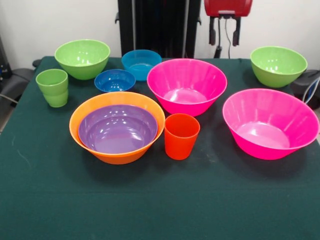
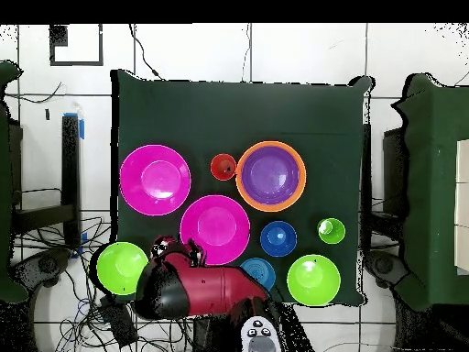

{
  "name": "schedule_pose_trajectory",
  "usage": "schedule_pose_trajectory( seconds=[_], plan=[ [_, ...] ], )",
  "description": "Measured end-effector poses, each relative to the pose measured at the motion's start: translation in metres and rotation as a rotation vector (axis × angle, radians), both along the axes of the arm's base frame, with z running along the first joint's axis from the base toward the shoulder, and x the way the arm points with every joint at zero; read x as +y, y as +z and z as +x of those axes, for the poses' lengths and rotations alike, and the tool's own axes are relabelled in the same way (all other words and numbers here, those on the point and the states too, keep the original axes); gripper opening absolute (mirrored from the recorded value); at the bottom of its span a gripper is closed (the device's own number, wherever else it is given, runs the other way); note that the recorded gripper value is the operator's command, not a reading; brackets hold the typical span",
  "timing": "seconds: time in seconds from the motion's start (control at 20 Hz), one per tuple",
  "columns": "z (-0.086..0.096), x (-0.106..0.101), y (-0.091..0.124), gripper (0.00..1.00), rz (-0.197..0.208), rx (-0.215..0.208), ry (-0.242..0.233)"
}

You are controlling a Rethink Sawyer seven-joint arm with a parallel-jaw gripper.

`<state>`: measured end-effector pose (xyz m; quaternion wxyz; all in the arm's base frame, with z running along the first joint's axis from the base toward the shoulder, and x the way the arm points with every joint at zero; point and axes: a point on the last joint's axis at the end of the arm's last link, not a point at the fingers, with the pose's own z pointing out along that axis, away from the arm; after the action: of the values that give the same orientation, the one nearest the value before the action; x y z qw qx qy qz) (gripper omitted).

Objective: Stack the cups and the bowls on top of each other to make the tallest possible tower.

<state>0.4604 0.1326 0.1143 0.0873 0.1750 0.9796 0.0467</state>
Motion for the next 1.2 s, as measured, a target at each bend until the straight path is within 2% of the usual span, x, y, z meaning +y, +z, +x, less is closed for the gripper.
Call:
schedule_pose_trajectory(
  seconds=[0.2,0.5,1.2],
  plan=[
    [0.003,0.009,0.002,1.0,0.017,0.001,-0.009],
    [0.0,0.016,-0.001,1.0,0.022,0.011,-0.001],
    [-0.017,0.015,-0.042,1.0,0.023,0.059,-0.016]
  ],
)
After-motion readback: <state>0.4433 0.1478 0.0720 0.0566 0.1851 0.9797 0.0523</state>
